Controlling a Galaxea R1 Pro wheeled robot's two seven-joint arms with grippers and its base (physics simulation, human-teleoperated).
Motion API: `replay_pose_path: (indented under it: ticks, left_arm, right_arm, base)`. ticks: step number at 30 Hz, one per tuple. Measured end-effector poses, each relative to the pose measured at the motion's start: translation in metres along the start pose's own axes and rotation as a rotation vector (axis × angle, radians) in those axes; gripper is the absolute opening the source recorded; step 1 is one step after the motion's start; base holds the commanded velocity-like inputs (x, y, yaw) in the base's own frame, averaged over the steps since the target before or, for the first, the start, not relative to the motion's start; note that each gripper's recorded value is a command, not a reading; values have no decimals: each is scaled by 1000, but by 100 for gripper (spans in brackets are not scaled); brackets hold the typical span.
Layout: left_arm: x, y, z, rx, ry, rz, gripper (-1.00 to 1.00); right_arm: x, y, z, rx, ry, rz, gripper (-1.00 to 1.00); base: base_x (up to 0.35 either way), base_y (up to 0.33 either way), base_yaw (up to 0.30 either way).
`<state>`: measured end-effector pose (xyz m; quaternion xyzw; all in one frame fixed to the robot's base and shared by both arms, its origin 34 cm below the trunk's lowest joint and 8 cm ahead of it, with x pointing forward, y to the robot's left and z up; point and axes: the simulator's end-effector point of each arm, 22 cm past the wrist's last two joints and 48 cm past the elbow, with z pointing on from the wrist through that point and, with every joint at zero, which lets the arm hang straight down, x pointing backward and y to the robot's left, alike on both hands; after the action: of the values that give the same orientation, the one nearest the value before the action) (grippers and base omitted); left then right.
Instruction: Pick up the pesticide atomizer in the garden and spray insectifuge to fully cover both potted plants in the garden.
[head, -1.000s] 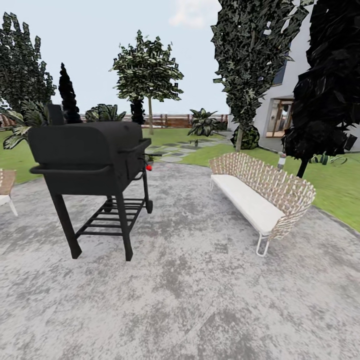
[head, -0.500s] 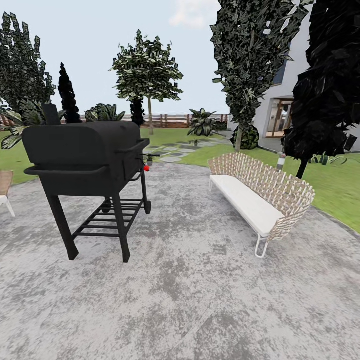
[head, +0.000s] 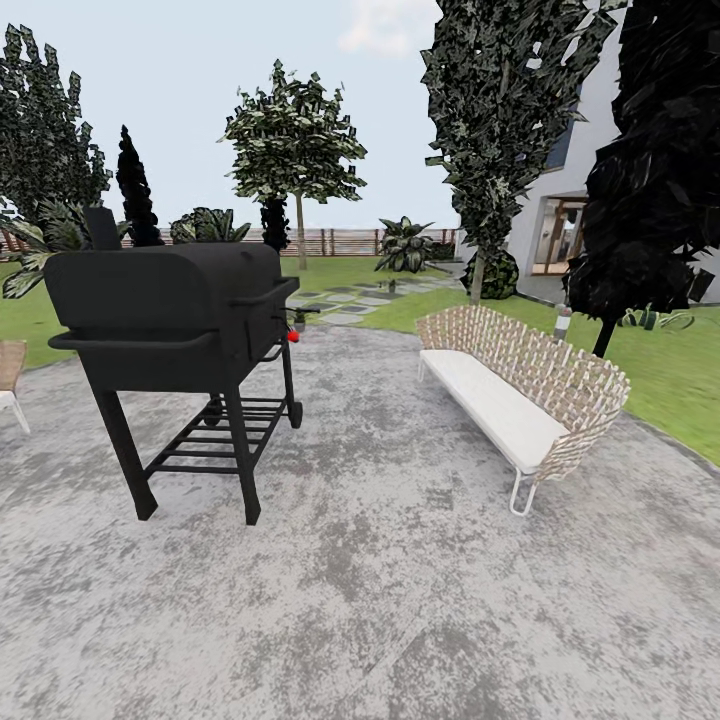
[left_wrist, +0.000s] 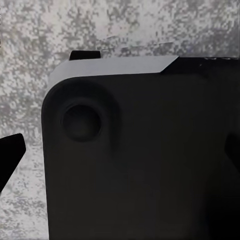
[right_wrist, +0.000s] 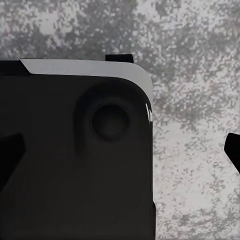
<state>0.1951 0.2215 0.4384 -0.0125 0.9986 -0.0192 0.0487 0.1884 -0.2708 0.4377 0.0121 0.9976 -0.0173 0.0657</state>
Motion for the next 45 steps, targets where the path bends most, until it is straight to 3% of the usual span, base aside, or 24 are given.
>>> replay_pose_path:
  ticks: [8, 15, 19, 20, 21, 30, 31, 33, 37, 38, 39, 45]
  left_arm:
    - [-5, 0, 0, 0, -10, 0, 100]
    - [-5, 0, 12, 0, -14, 1, 100]
    - [-24, 3, 18, -6, -55, 0, 100]
    - [-31, 5, 20, -9, -69, 0, 100]
    - [-75, 10, 17, -14, -148, 0, 100]
    - [-207, 15, 10, -20, -357, 5, 100]
    - [-250, 14, 0, -19, -417, 5, 100]
    - [-305, 11, -15, -15, -494, 6, 100]
    - [-341, 9, -23, -11, -546, 7, 100]
    - [-377, 6, -38, -6, -600, 7, 100]
    - [-394, 5, -46, -4, -626, 6, 100]
    - [-441, 4, -64, 21, -705, -48, 100]
  right_arm:
    - [0, 0, 0, 0, 0, -1, 100]
    - [0, 0, 12, 0, -5, 0, 100]
    - [-21, -2, 19, 5, -64, 8, 100]
    - [-29, -4, 21, 8, -86, 10, 100]
    - [-66, -25, 20, 36, -174, 13, 100]
    - [-168, -84, 13, 115, -400, 63, 100]
    - [-217, -98, -1, 133, -491, 87, 100]
    - [-264, -104, -13, 137, -570, 99, 100]
    - [-296, -107, -19, 138, -632, 106, 100]
    - [-339, -107, -42, 138, -725, 105, 100]
    - [-353, -107, -51, 138, -761, 104, 100]
    - [-408, -106, -92, 138, -907, 98, 100]
  base:
    - [0, 0, 0]
    - [0, 0, 0]
    - [0, 0, 0]
    - [0, 0, 0]
    - [0, 0, 0]
    - [0, 0, 0]
    - [0, 0, 0]
    - [0, 0, 0]
    - [0, 0, 0]
    - [0, 0, 0]
    - [0, 0, 0]
    - [0, 0, 0]
